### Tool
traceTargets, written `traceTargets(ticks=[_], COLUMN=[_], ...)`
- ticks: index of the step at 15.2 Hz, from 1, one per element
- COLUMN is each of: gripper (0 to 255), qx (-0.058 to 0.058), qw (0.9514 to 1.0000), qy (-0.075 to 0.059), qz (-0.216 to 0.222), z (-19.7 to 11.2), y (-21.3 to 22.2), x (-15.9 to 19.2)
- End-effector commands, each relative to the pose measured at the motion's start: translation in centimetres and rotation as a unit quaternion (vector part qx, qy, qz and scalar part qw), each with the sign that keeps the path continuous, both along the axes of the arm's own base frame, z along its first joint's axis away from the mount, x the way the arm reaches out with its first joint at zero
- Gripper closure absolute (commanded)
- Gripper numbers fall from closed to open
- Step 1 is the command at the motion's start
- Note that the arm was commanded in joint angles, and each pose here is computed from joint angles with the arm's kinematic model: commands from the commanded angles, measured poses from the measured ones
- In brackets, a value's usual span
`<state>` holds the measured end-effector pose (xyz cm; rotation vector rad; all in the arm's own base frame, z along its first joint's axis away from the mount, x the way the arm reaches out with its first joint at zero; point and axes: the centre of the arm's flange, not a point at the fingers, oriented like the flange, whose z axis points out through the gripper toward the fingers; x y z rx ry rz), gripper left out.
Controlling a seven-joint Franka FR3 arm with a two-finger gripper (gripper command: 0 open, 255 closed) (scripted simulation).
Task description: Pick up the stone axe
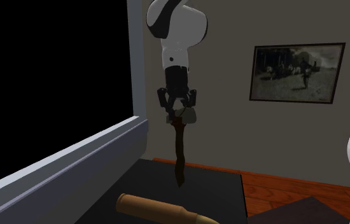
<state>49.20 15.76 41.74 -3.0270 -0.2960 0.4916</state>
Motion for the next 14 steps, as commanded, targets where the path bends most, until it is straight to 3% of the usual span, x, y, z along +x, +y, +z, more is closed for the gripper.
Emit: traceTargets(ticks=[1,14], gripper=[255,255], qx=[0.000,0.000], qw=[1.0000,1.0000], qy=[0.000,0.000], qz=[0.000,0.000], z=[0.8,7.6], y=[0.0,0.0], x=[0.0,0.0])
